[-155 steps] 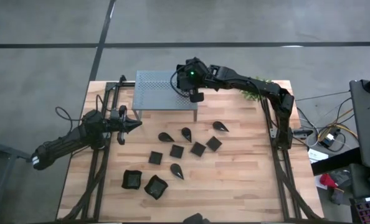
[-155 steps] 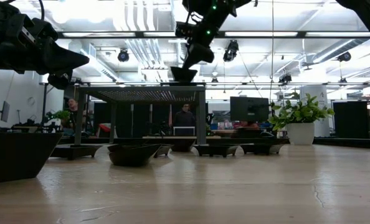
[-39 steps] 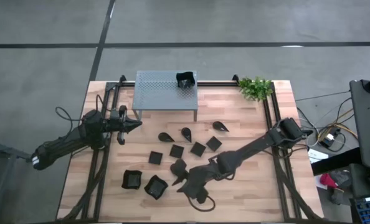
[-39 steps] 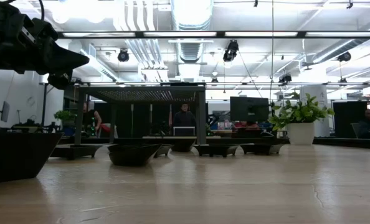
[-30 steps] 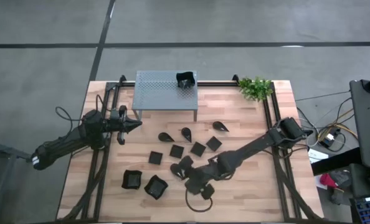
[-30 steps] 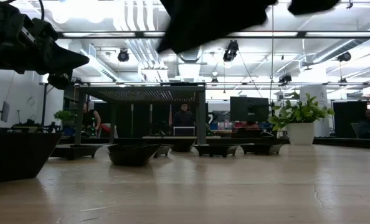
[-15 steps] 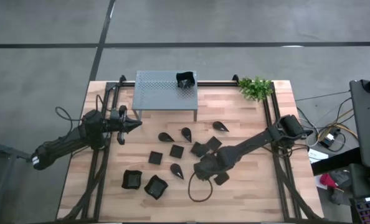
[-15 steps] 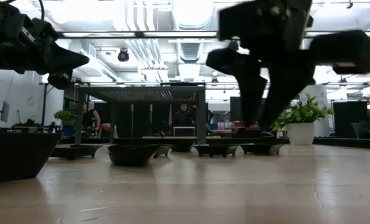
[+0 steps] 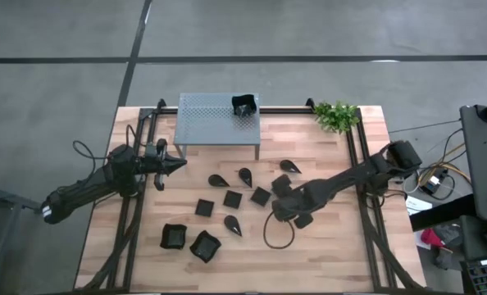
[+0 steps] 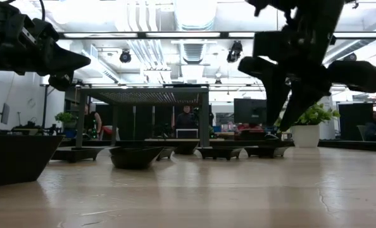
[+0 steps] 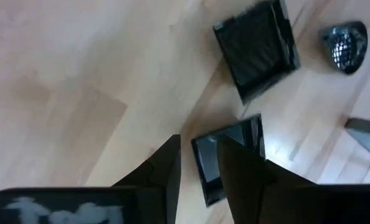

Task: Pick & Place Mini shaped plates
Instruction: Put the black square plate on the shelf

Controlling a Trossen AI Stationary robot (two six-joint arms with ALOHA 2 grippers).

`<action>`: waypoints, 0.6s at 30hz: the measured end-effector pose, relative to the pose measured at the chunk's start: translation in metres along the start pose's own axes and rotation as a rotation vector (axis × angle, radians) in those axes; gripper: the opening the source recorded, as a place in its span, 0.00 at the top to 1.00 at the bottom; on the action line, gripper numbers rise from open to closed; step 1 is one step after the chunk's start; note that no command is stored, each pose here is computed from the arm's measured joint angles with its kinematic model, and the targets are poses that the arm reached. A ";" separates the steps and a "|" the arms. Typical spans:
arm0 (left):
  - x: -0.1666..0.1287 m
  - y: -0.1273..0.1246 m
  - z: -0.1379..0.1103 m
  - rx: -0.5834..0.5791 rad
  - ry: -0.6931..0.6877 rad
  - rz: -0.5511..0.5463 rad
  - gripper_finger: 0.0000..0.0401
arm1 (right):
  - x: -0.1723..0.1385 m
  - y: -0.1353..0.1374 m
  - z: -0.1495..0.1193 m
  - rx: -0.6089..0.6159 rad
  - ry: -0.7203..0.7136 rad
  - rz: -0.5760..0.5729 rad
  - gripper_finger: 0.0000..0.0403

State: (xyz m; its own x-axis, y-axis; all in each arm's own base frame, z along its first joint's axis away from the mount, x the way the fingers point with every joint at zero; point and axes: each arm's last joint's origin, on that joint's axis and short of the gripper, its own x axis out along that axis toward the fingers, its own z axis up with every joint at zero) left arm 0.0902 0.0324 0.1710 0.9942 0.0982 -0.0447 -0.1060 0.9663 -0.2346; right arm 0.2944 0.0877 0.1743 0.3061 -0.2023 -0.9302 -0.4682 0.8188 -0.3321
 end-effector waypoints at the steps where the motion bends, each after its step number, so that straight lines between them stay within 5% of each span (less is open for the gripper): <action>1: 0.000 0.000 0.000 0.000 0.000 0.001 0.99 | 0.001 0.001 -0.004 -0.006 0.007 0.001 0.75; 18: 0.000 0.000 0.000 0.000 0.000 0.000 0.99 | 0.018 0.002 -0.023 -0.035 0.034 -0.093 0.74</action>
State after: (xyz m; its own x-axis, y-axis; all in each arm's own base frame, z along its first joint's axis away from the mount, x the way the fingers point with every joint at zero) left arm 0.0902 0.0324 0.1710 0.9941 0.0982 -0.0450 -0.1061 0.9663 -0.2347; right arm 0.2804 0.0735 0.1530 0.3212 -0.2952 -0.8998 -0.4684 0.7763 -0.4218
